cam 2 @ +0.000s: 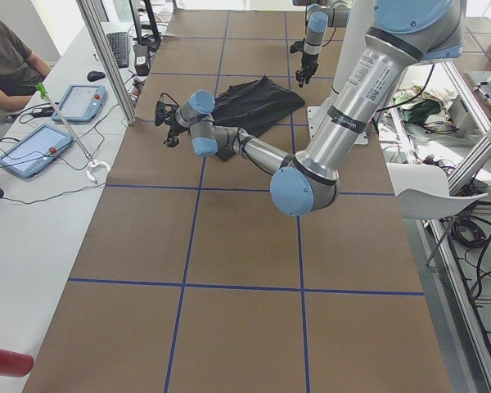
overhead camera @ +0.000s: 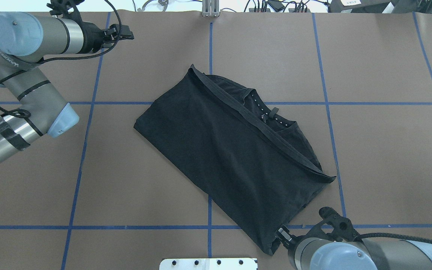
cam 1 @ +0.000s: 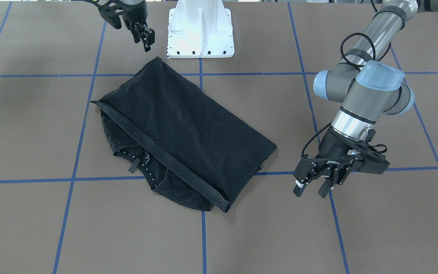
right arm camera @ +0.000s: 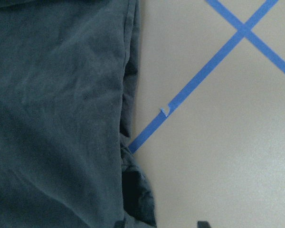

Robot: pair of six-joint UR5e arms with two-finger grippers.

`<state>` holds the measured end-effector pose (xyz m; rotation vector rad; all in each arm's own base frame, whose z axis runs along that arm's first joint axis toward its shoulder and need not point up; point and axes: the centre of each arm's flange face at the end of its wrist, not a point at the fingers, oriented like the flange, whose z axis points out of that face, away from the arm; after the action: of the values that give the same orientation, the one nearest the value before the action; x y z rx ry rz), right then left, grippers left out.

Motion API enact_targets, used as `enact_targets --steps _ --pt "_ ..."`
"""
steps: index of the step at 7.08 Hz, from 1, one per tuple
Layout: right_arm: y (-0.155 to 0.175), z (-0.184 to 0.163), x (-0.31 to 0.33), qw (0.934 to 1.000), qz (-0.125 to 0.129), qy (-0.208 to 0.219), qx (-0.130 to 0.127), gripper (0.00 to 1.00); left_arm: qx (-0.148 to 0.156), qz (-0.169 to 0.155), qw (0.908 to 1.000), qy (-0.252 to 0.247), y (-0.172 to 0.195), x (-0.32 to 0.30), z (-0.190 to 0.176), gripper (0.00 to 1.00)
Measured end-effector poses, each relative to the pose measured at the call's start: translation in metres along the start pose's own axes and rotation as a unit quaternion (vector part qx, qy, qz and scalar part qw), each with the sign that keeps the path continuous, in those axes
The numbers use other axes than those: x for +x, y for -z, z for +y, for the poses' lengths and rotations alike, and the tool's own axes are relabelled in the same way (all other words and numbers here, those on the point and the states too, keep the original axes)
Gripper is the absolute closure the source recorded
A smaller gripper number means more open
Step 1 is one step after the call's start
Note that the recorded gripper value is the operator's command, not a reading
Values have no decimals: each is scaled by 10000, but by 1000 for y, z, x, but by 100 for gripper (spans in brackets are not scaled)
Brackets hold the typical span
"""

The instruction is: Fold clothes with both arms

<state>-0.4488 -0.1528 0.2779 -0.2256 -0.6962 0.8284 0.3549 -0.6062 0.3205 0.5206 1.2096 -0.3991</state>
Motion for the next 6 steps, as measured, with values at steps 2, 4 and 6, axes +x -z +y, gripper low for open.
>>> enact_targets --steps 2,4,6 --pt "32 -32 -12 9997 -104 -122 166 0 -342 150 9993 40 21 1 53 13" --pt "59 -80 -36 9989 -337 -145 295 0 -454 -197 9987 94 10 11 120 25" --pt "81 -125 -57 9985 -458 -52 282 0 -580 -646 9962 -49 -8 10 179 36"
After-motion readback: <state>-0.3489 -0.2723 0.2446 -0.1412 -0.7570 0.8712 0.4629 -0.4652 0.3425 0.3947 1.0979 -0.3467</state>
